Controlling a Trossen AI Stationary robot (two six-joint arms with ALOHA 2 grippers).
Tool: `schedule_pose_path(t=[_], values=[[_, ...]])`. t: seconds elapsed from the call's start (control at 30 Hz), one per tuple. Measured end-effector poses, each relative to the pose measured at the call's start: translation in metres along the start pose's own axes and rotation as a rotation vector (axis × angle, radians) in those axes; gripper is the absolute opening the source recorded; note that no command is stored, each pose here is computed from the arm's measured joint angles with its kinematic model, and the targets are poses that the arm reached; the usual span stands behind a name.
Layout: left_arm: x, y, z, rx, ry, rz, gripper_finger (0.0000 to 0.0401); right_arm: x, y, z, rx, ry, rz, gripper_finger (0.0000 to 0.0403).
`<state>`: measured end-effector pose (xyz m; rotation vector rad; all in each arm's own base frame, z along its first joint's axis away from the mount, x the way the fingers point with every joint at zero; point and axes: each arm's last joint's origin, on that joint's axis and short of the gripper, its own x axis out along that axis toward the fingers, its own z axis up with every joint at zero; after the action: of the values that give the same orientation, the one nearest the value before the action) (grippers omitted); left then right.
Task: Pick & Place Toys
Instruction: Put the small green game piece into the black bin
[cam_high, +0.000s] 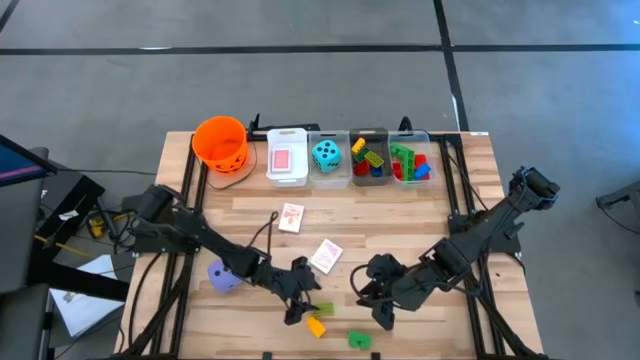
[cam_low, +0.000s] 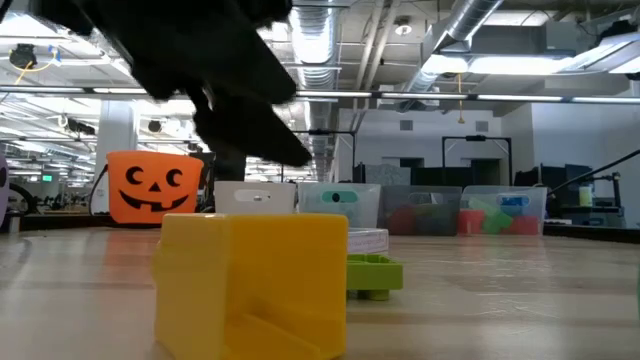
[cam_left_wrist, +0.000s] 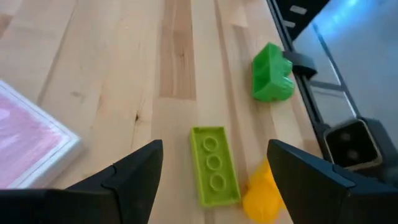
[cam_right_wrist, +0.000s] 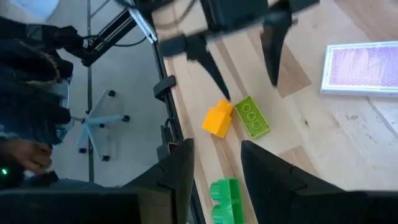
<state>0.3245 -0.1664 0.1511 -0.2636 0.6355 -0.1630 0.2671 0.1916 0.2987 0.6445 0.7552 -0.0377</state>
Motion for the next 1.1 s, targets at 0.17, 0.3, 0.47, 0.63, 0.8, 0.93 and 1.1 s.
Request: schedule_pose_path(t=[0.17, 0.3, 0.47, 0.63, 0.8, 0.93, 1.1], values=[[0.017, 0.002, -0.011, -0.015, -0.02, -0.011, 0.0282, 0.001, -0.001, 0.003, 0.008, -0.008, -0.002, 0.0128], [0.026, 0.005, -0.02, -0.006, 0.003, 0.002, 0.0282, 0.001, -0.002, 0.003, 0.007, -0.007, -0.004, 0.0128], [0.038, 0.007, -0.03, -0.001, -0.002, -0.002, 0.0282, 0.002, -0.004, 0.006, 0.005, -0.011, -0.017, 0.0128], [0.049, -0.001, -0.022, -0.003, -0.031, -0.029, 0.0282, 0.003, -0.007, 0.01, 0.011, -0.018, -0.023, 0.0128], [0.062, -0.011, -0.019, 0.022, -0.042, -0.047, 0.0282, 0.004, -0.007, 0.011, 0.007, -0.021, -0.026, 0.0128], [0.07, -0.015, -0.023, 0.04, -0.032, -0.052, 0.0282, 0.004, -0.008, 0.011, 0.007, -0.021, -0.027, 0.0128], [0.07, -0.014, -0.026, 0.042, -0.008, -0.023, 0.0282, 0.004, -0.008, 0.011, 0.007, -0.021, -0.026, 0.0128]])
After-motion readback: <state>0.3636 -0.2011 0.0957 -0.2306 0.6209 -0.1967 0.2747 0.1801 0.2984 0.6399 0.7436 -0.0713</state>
